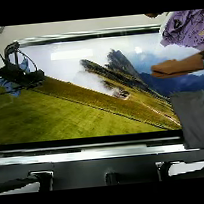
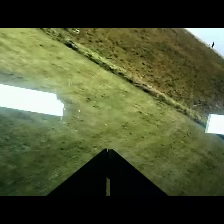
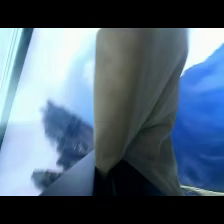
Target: Fold the clothes and pants, and hang the long-sleeved shirts on hangers.
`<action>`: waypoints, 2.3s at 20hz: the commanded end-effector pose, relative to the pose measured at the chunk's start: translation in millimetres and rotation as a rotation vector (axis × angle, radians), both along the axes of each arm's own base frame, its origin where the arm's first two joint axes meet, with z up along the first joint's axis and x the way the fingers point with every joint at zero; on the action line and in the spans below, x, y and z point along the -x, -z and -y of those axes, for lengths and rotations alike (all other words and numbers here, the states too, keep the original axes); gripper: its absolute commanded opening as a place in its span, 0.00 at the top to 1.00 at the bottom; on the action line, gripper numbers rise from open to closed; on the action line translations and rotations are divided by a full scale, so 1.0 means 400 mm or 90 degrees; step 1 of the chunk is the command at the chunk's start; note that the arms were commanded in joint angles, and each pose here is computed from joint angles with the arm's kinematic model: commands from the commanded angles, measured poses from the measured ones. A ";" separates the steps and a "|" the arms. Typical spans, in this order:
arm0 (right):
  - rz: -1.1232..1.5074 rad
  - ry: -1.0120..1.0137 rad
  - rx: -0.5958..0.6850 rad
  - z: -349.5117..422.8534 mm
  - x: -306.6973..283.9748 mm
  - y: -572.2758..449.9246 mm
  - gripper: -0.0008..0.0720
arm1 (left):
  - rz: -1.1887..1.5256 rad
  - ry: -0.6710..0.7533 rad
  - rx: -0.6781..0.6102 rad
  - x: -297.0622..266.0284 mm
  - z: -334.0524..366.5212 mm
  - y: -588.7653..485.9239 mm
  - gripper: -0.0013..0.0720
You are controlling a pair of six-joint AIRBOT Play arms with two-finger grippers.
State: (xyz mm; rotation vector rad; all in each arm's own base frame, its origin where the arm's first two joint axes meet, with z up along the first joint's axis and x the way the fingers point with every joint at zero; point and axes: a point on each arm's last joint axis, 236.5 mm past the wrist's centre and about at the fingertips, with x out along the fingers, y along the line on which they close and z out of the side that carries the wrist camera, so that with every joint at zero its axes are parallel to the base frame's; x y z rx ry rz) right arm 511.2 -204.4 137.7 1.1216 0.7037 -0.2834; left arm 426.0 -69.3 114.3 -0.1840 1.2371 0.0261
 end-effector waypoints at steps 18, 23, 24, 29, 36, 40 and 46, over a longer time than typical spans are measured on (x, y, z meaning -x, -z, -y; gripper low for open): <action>-0.486 0.118 0.131 0.102 0.534 0.028 0.94 | -0.012 0.000 -0.002 0.010 -0.002 0.004 0.96; -0.584 0.101 0.173 0.120 0.633 0.073 0.94 | -0.012 0.000 -0.002 0.010 -0.002 0.004 0.96; -0.593 0.098 0.173 0.114 0.646 0.094 0.94 | -0.012 0.000 -0.002 0.010 -0.002 0.004 0.96; -0.671 0.072 0.153 0.074 0.733 0.214 0.94 | -0.012 0.000 -0.002 0.010 -0.002 0.004 0.96; -0.761 0.049 0.149 0.044 0.836 0.302 0.94 | -0.012 0.000 -0.002 0.011 -0.002 0.004 0.96; -0.804 0.039 0.153 0.039 0.879 0.330 0.94 | -0.012 0.000 -0.002 0.011 -0.002 0.004 0.96; -0.850 0.026 0.152 0.028 0.927 0.355 0.94 | -0.012 0.000 -0.002 0.011 -0.002 0.004 0.96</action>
